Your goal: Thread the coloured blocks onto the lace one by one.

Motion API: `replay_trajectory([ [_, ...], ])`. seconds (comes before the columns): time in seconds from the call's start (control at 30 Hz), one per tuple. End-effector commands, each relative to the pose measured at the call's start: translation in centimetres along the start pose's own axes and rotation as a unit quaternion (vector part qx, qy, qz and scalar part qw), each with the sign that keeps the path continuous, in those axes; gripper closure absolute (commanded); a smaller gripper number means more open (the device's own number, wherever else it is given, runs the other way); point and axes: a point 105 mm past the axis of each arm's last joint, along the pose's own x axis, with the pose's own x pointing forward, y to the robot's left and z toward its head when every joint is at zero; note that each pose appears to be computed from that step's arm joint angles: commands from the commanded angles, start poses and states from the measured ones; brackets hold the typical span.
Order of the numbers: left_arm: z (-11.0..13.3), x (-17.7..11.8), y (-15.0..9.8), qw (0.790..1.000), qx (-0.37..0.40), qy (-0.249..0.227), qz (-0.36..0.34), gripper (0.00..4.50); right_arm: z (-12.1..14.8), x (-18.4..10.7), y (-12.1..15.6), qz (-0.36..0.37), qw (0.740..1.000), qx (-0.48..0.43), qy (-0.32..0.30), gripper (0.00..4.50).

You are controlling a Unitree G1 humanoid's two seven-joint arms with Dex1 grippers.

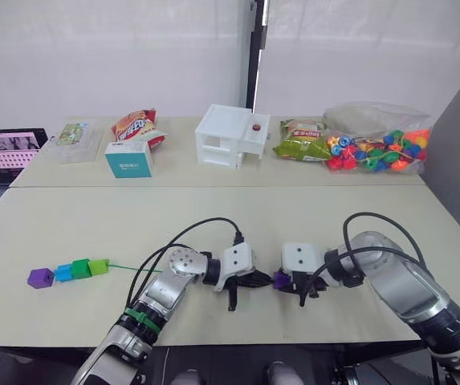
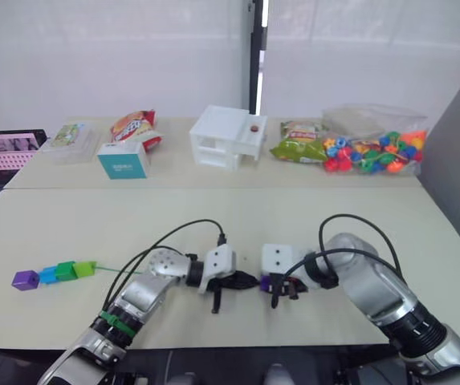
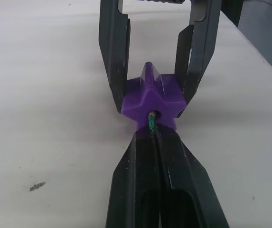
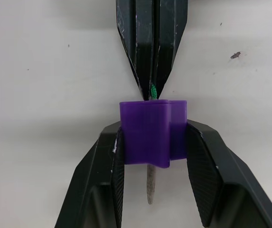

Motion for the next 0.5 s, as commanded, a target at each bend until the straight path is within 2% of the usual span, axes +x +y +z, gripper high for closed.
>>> replay_trajectory([
  [0.03,0.8,0.2,0.3,1.000,0.009,-0.008,0.001,4.22,1.2,1.1,1.1,0.022,1.000,-0.012,-0.018,3.18],
  [0.13,0.8,-0.4,0.4,1.000,-0.019,-0.016,0.005,3.30,1.1,1.2,1.0,0.020,1.000,-0.010,-0.016,3.18],
  [0.27,0.4,-1.7,0.9,0.999,-0.036,-0.003,0.016,2.00,1.0,1.3,0.8,0.017,1.000,-0.008,-0.014,3.18],
  [0.47,0.4,-3.1,1.2,0.999,-0.041,-0.008,0.024,0.02,0.9,1.3,0.9,0.017,1.000,-0.007,-0.013,3.18],
  [0.5,0.5,-3.1,1.1,0.999,-0.037,-0.010,0.020,0.00,0.9,1.3,0.9,0.018,1.000,-0.008,-0.013,3.18],
])
